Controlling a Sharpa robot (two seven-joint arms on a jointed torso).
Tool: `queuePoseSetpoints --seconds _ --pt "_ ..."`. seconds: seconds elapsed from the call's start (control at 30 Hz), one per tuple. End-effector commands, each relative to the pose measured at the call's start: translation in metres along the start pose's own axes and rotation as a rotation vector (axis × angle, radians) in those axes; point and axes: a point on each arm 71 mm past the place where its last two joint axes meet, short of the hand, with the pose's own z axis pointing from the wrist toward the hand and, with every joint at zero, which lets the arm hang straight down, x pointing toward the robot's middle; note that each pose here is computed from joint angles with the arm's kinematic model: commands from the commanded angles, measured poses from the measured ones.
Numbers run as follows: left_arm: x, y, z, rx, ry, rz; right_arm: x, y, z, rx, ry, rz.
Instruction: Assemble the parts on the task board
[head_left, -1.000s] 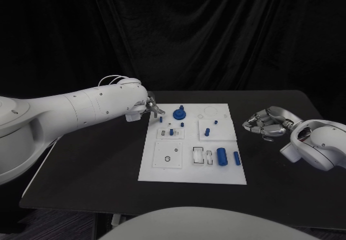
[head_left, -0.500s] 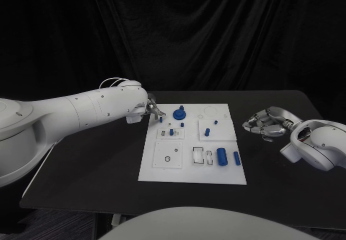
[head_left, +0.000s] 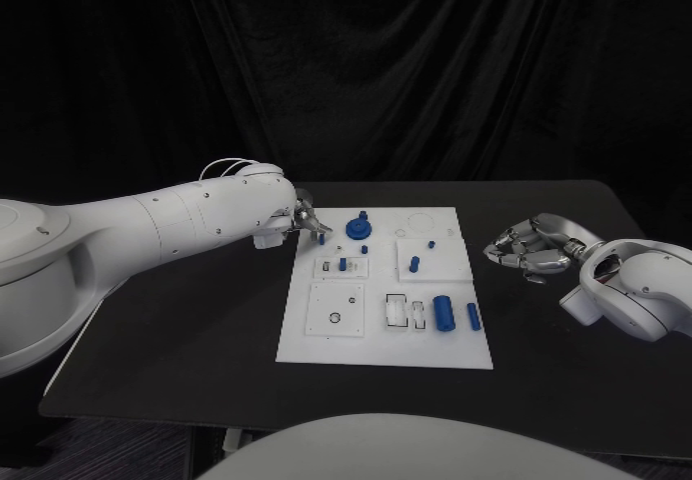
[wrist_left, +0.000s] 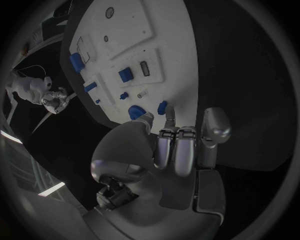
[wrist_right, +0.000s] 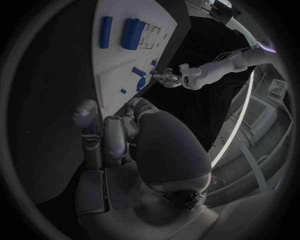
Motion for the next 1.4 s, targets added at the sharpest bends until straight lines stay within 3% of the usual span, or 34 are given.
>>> queuePoseSetpoints --seconds 0.03,1.0,1.4 --pt "0.0032 -0.0024 0.0014 0.024 0.015 0.006 0.0021 -0.0013 -0.0001 0.017 0.015 0.001" --pt "0.0099 -0.0010 0.0050 0.066 0.027 0.001 0.0028 -0.0023 0.0012 0.029 0.027 -0.001" --pt "0.0095 0.0037 0.0041 0.075 0.013 -0.009 0.0028 -0.0029 0.0015 0.033 0.032 -0.002"
